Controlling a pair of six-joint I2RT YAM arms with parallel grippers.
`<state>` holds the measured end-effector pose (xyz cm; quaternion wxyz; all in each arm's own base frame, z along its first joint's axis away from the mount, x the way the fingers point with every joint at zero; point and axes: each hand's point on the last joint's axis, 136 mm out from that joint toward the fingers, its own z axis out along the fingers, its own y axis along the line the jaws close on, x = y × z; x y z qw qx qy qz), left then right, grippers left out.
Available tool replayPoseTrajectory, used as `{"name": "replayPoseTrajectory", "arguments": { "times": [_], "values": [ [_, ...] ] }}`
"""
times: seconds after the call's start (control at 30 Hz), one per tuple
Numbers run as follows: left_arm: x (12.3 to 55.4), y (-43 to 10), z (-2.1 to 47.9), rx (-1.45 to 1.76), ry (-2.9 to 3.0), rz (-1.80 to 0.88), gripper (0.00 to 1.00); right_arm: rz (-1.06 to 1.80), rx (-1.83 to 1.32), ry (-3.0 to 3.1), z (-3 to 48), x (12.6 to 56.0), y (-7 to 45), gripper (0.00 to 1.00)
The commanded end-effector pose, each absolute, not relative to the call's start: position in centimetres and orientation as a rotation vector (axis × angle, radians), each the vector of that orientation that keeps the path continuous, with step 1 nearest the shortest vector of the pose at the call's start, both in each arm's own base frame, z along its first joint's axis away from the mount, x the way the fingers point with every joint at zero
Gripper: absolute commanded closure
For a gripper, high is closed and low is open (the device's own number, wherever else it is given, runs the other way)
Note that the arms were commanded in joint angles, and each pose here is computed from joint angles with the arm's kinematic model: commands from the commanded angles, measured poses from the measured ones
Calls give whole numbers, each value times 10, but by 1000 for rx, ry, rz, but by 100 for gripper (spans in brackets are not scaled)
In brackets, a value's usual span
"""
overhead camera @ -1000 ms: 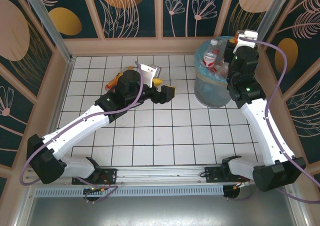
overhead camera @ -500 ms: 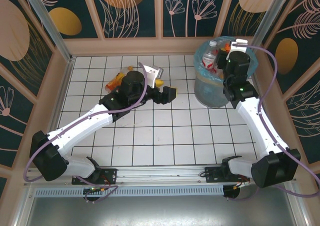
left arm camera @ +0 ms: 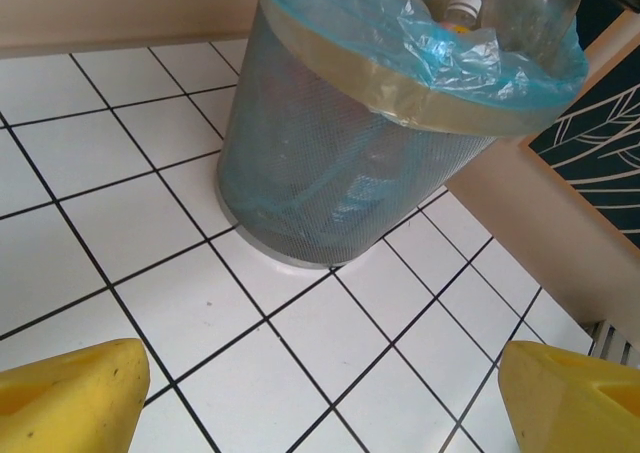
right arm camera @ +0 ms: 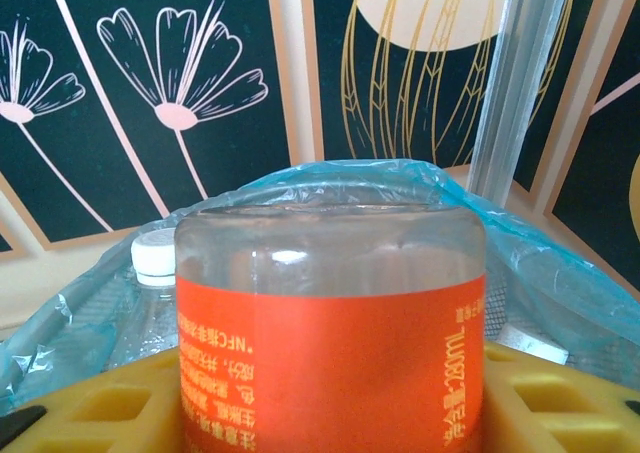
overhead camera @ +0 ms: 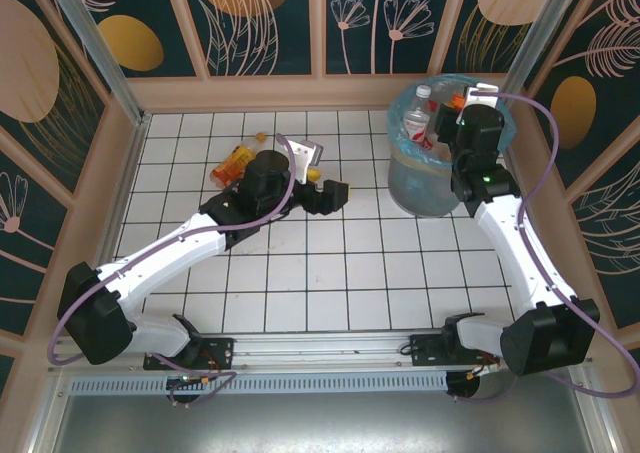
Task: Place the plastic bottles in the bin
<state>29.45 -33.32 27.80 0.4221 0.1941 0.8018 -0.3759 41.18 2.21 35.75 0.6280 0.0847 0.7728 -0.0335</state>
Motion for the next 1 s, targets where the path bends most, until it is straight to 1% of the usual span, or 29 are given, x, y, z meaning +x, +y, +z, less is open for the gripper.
{"name": "replayPoseTrajectory", "arguments": {
  "times": [0.0, 0.3, 0.63, 0.67, 0.77, 0.83, 0.87, 0.97],
  "values": [
    [295, -331, 290, 471, 1966, -948, 10, -46, 215, 1792, 360, 407, 22, 51],
    [293, -327, 287, 477, 1966, -929, 9, -114, 214, 1873, 314, 396, 10, 51],
    [293, -327, 287, 479, 1963, -925, 9, -132, 191, 1922, 297, 409, 6, 50],
    [293, -327, 288, 477, 1961, -926, 9, -133, 198, 1922, 299, 411, 5, 48],
    [293, -325, 287, 474, 1960, -917, 9, -123, 246, 1919, 306, 413, 0, 38],
    [294, -324, 288, 469, 1960, -913, 9, -105, 273, 1908, 314, 412, -1, 28],
    [293, -323, 288, 467, 1960, -911, 8, -91, 281, 1901, 319, 412, 0, 24],
    [293, -322, 289, 462, 1957, -910, 8, -53, 317, 1861, 345, 408, 0, 19]
  ]
}}
